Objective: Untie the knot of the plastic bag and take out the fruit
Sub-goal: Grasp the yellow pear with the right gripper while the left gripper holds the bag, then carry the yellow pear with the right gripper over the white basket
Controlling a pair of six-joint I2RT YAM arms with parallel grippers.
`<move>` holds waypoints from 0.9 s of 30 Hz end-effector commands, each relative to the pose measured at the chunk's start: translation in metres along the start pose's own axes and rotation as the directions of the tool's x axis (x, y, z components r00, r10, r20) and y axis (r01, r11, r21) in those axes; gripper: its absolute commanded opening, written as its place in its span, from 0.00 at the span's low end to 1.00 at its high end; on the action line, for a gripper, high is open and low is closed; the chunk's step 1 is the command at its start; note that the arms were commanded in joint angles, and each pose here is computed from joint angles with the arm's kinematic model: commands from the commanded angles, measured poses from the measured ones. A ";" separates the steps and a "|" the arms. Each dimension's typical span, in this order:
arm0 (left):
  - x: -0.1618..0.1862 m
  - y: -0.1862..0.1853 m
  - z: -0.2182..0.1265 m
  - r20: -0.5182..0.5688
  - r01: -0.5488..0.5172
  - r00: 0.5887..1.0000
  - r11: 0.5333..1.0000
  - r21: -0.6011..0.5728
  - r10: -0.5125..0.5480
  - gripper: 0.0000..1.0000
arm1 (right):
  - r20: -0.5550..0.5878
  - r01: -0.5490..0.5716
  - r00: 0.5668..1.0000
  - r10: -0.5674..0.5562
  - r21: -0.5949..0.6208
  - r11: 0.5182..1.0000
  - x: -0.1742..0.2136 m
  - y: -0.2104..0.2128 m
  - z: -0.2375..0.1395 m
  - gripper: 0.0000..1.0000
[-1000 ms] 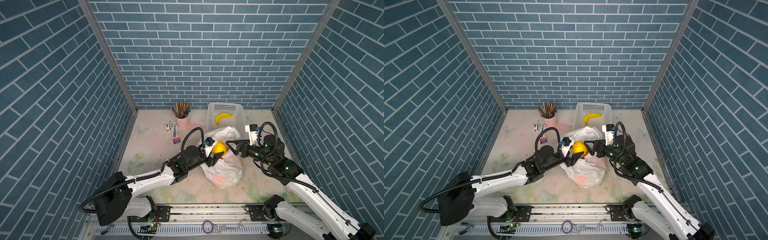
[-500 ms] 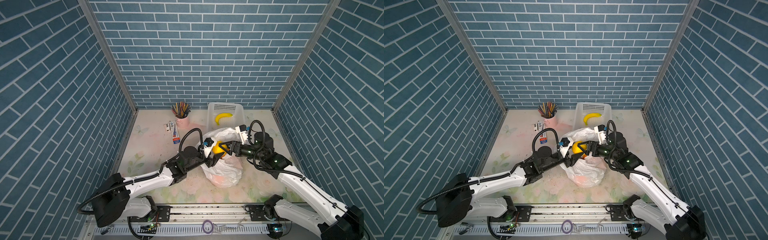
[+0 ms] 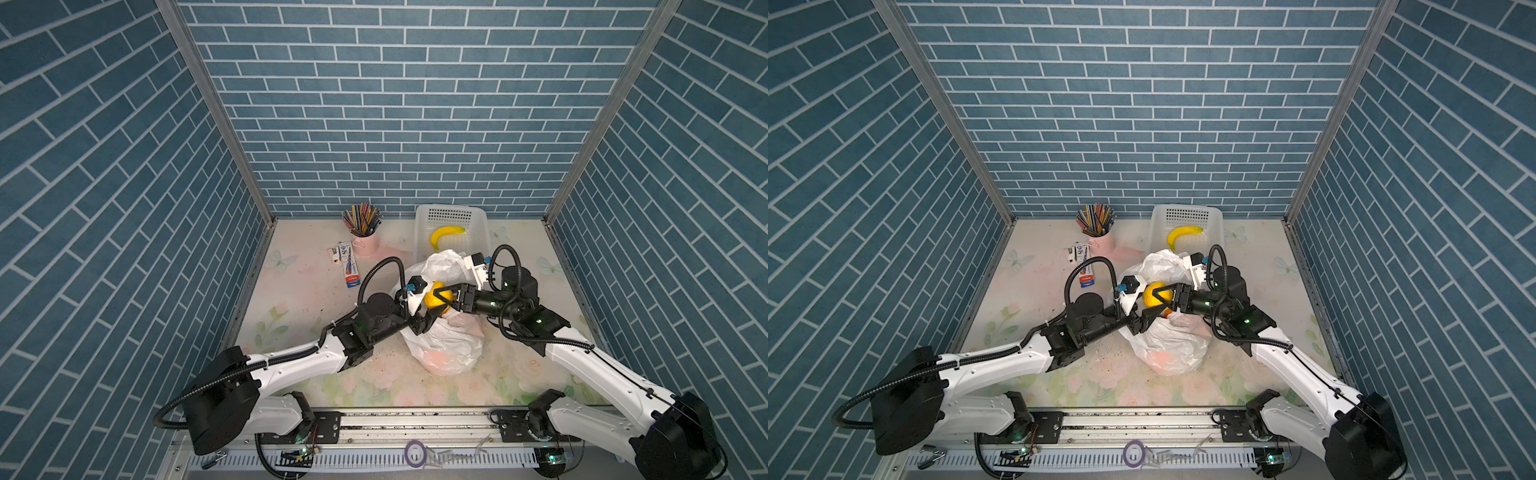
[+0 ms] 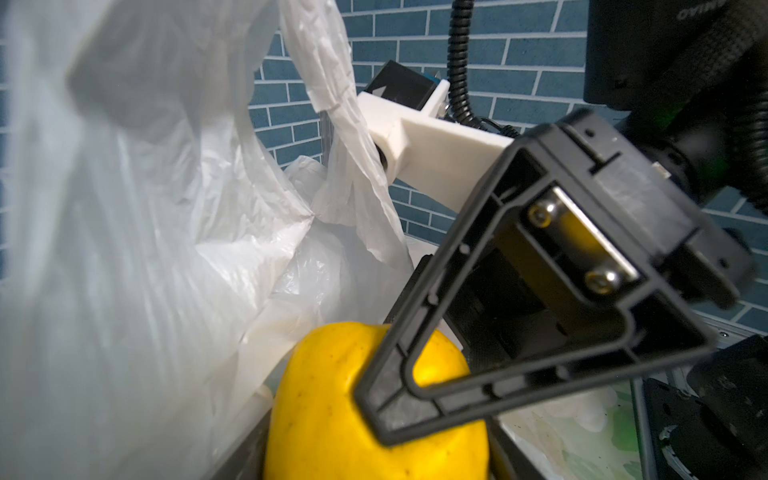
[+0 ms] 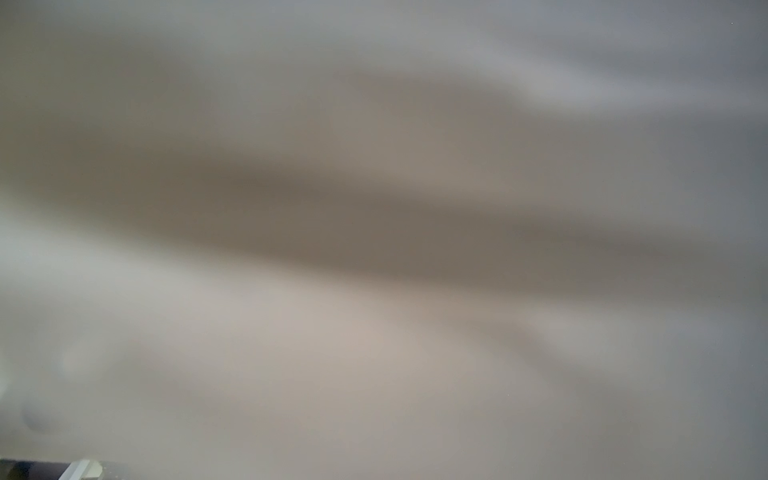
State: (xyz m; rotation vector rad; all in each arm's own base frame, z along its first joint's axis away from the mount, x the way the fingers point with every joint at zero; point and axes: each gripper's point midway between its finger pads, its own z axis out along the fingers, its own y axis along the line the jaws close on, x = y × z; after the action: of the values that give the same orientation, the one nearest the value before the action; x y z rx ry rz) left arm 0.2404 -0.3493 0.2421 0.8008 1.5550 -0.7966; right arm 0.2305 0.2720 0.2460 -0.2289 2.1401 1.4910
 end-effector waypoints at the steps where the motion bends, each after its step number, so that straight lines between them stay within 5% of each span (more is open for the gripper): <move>1: -0.022 0.001 -0.002 0.080 -0.009 0.997 1.000 -0.017 0.011 0.58 | 0.015 0.000 1.000 0.001 -0.023 1.000 0.000 0.006 -0.003 0.49; 6: -0.026 0.006 -0.008 0.101 0.008 0.995 0.999 -0.046 -0.004 0.75 | 0.040 0.010 0.999 -0.011 0.023 1.000 -0.001 0.000 -0.009 0.47; 18: -0.030 0.014 -0.026 0.101 0.044 0.994 0.994 -0.096 -0.034 0.80 | 0.067 0.025 0.997 -0.031 0.099 0.995 0.001 -0.010 -0.021 0.47; 22: -0.039 0.025 -0.027 0.089 0.081 0.994 0.983 -0.162 -0.067 0.80 | 0.130 0.076 0.986 -0.102 0.193 0.978 -0.014 -0.013 -0.033 0.47; 27: -0.050 0.038 -0.024 0.051 0.124 0.992 0.963 -0.241 -0.115 0.83 | 0.200 0.189 0.938 -0.282 0.387 0.903 -0.049 -0.017 -0.054 0.47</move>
State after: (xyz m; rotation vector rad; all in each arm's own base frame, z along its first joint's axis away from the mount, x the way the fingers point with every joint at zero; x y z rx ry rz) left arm 0.2541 -0.3188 0.2807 0.5934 1.5960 -0.7211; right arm 0.2445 0.2294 0.2514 -0.1287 2.1185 1.1390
